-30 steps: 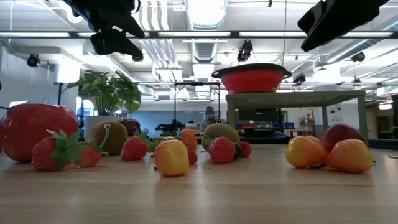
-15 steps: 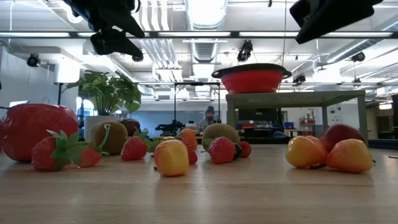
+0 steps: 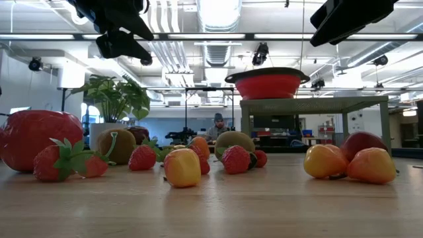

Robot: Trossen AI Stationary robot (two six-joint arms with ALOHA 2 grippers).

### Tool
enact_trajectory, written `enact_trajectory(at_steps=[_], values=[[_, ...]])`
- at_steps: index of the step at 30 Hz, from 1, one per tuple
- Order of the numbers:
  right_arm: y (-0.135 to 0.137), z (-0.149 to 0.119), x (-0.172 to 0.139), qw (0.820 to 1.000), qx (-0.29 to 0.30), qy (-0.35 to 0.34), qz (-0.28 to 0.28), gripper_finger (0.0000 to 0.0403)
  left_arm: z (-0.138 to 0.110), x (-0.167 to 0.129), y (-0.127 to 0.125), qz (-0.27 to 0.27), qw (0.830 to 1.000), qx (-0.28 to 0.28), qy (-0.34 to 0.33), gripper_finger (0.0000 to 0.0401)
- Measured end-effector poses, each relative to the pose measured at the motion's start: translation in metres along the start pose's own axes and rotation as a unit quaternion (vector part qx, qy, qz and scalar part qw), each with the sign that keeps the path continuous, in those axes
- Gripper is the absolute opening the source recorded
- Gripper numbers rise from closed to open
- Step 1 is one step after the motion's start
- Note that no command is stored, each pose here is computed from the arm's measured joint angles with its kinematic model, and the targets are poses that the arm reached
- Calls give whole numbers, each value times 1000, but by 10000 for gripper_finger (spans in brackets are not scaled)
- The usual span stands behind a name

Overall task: Pick & Place Fruit
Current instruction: Put the pear into the strainer bowl on the shelf

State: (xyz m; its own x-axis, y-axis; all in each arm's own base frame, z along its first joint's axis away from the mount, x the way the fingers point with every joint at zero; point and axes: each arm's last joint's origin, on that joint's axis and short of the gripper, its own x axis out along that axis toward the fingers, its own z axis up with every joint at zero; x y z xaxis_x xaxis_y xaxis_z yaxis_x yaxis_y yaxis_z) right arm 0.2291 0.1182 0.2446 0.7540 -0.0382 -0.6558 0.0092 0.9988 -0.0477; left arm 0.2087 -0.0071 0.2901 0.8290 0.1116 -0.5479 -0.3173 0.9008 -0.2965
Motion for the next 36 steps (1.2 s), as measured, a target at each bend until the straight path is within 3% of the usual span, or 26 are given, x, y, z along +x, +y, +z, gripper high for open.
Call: enact_trajectory(at_steps=[26,36], values=[[0,0,0,1000,-4,1,0,8,0,0,0,0,1000,0,0,273],[-3,-10,-1,998,44,48,-10,8,0,0,0,0,1000,0,0,273]])
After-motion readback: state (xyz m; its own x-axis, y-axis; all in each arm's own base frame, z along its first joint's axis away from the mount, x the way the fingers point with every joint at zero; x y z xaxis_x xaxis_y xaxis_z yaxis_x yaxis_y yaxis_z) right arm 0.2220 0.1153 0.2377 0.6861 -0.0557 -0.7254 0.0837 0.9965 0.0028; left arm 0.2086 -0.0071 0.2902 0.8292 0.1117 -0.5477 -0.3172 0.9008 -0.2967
